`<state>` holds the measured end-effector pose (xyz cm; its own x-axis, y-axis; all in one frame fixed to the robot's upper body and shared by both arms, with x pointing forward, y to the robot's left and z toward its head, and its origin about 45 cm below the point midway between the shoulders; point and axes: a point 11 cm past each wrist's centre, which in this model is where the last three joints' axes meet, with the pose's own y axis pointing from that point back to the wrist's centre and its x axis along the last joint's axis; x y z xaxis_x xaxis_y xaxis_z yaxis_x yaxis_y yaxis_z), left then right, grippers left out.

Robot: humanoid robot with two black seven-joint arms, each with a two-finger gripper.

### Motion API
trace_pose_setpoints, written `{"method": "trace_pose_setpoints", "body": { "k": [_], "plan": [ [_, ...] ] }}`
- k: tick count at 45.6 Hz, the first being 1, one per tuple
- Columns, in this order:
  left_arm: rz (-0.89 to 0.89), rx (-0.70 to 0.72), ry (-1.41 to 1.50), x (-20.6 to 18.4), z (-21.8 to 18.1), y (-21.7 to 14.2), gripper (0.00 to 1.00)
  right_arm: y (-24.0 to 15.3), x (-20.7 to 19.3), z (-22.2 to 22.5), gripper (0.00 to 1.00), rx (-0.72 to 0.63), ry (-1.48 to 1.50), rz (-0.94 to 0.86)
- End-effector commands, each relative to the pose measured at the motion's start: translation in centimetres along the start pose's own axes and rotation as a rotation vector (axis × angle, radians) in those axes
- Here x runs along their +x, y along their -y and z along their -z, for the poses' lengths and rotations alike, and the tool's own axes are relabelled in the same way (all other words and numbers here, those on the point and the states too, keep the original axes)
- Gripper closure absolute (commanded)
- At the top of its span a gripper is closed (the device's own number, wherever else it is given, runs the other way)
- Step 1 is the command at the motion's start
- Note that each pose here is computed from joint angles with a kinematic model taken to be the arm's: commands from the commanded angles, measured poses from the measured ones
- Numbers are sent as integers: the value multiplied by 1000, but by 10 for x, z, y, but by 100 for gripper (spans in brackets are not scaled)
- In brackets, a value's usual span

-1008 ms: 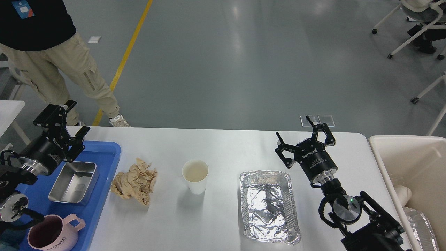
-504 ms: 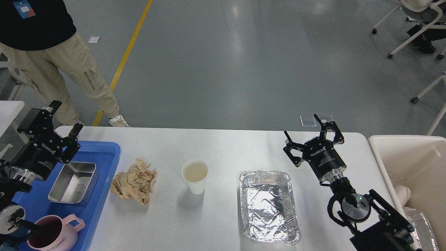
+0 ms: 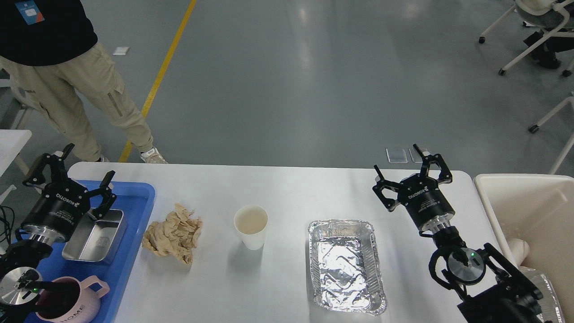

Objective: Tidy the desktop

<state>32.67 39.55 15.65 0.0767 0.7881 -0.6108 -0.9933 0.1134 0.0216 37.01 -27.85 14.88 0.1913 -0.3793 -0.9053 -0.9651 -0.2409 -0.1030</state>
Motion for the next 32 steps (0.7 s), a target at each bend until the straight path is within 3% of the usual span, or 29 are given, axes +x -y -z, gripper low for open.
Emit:
{"method": "trace_pose_setpoints", "body": {
  "k": [1, 5, 11, 15, 25, 32],
  "plan": [
    [-3, -4, -14, 1, 0, -2, 3, -4, -3, 34, 0, 36, -55, 40],
    [-1, -4, -16, 1, 1, -2, 3, -8, -7, 54, 0, 54, -89, 73],
    [0, -3, -17, 1, 1, -2, 3, -8, 8, 81, 0, 77, -145, -119],
    [3, -6, -30, -1, 5, -1, 3, -7, -4, 95, 0, 58, -220, -110],
    [19, -8, -72, -10, 17, 2, 3, -26, -34, 133, 0, -55, -559, 50],
    [22, -8, -82, -13, 20, 5, 3, -53, -52, 146, 0, -247, -818, 76]
  ]
}}
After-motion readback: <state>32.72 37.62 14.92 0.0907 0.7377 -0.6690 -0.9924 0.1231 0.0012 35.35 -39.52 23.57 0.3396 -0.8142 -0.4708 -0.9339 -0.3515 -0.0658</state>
